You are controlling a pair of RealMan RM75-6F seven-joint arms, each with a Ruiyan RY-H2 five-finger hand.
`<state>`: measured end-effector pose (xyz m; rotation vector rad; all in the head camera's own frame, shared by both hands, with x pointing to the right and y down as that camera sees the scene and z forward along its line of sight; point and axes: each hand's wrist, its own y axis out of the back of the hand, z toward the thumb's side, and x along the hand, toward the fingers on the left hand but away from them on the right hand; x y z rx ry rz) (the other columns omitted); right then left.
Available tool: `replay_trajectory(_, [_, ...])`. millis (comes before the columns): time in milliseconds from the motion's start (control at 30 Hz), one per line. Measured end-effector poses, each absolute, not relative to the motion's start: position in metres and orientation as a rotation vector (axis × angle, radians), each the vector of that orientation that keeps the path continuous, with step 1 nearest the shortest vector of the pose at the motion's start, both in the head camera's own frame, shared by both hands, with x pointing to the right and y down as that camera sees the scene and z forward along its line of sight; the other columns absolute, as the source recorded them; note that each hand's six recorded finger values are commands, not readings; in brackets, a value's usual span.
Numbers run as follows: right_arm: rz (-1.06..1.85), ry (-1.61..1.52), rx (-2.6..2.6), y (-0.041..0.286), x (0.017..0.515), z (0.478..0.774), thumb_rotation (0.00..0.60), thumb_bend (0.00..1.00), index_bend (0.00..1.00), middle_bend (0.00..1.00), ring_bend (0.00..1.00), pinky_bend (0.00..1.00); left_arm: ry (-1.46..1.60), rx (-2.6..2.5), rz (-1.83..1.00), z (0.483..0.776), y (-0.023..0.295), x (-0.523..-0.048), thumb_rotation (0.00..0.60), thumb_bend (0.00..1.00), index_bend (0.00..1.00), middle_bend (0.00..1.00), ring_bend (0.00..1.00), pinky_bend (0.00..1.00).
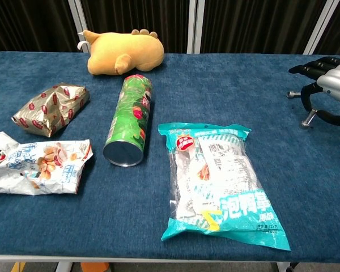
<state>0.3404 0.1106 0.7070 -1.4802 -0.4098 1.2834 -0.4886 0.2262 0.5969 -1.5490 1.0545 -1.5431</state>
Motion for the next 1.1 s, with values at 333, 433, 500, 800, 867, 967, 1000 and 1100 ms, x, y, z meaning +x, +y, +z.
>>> replay_trajectory(333, [1.28,-0.428,-1.493,0.11,0.342,0.703,0.6,0.27,0.16,0.04,0.0,0.0,1.053,-1.549,-1.541,0.597,0.226,-0.488,0.6,0.01,0.14,0.12,0.05,0.17])
replay_trajectory(433, [1.273,-0.448,-1.49,0.108,0.343,0.698,0.6,0.26,0.13,0.04,0.0,0.0,1.054,-1.548,-1.54,0.596,0.226,-0.488,0.6,0.01,0.14,0.12,0.05,0.17])
replay_trajectory(500, [1.267,-0.473,-1.484,0.105,0.345,0.692,0.6,0.26,0.13,0.04,0.0,0.0,1.055,-1.547,-1.539,0.596,0.226,-0.488,0.6,0.01,0.14,0.12,0.05,0.17])
replay_trajectory(800, [1.368,-0.651,-1.472,0.076,0.379,0.674,0.6,0.26,0.16,0.04,0.0,0.0,1.057,-1.545,-1.537,0.595,0.225,-0.488,0.6,0.01,0.14,0.12,0.05,0.17])
replay_trajectory(867, [1.412,-0.658,-1.487,0.069,0.384,0.68,0.6,0.26,0.17,0.04,0.0,0.0,1.054,-1.545,-1.537,0.595,0.224,-0.487,0.6,0.01,0.14,0.12,0.05,0.17])
replay_trajectory(967, [1.475,-0.657,-1.532,0.061,0.386,0.697,0.6,0.27,0.19,0.04,0.0,0.0,1.052,-1.545,-1.54,0.597,0.225,-0.487,0.6,0.01,0.14,0.12,0.05,0.17])
replay_trajectory(1000, [1.497,-0.664,-1.55,0.06,0.386,0.703,0.6,0.27,0.19,0.04,0.0,0.0,1.051,-1.546,-1.542,0.597,0.225,-0.487,0.6,0.01,0.14,0.12,0.05,0.17])
replay_trajectory(1100, [1.566,-0.689,-1.587,0.054,0.387,0.723,0.6,0.28,0.2,0.03,0.0,0.0,1.046,-1.549,-1.548,0.599,0.226,-0.487,0.6,0.01,0.14,0.12,0.05,0.17])
